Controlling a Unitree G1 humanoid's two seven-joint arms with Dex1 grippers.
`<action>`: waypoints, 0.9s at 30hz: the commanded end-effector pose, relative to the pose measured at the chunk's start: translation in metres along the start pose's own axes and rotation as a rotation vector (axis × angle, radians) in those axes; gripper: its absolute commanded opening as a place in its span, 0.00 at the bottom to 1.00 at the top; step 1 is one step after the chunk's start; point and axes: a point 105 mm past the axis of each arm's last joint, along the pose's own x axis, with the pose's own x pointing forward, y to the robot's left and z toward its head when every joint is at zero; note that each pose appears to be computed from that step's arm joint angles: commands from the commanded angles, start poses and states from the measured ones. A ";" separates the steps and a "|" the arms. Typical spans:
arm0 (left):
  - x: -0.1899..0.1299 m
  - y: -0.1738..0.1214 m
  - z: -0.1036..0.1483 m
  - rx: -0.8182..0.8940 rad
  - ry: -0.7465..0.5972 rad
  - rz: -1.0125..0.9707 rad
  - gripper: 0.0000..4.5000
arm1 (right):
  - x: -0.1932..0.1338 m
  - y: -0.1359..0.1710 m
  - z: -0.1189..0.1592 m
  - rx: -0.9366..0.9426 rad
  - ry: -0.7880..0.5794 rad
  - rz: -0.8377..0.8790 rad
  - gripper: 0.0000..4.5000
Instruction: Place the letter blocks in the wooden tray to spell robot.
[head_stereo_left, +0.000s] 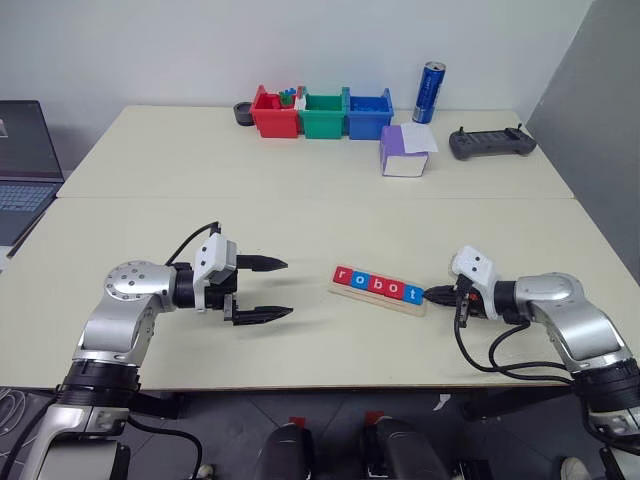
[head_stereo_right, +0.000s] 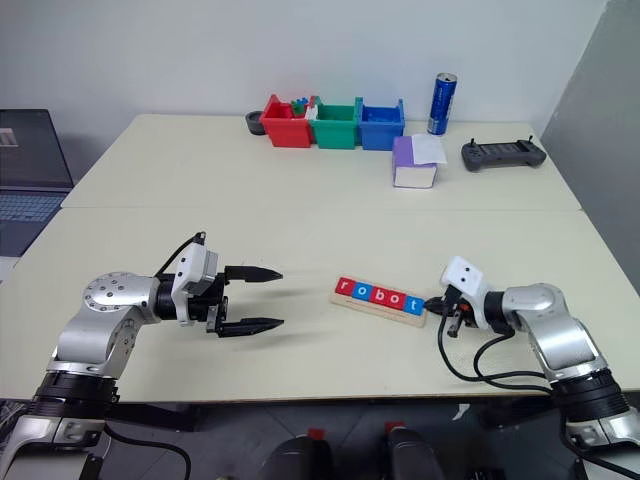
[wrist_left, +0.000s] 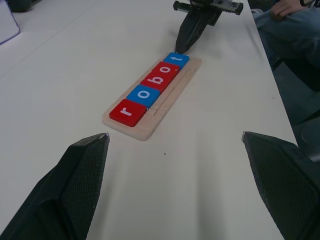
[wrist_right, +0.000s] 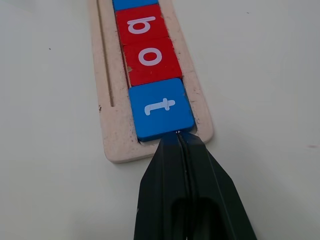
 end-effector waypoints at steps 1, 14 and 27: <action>-0.002 0.000 0.005 0.030 -0.005 -0.004 1.00 | -0.004 -0.001 0.011 -0.037 -0.021 -0.006 0.01; 0.000 -0.001 0.003 0.027 -0.003 -0.009 1.00 | -0.022 0.055 0.037 -0.072 -0.051 0.168 0.01; -0.001 0.000 0.003 0.030 0.006 -0.011 1.00 | 0.007 0.036 0.007 -0.019 0.002 0.098 0.01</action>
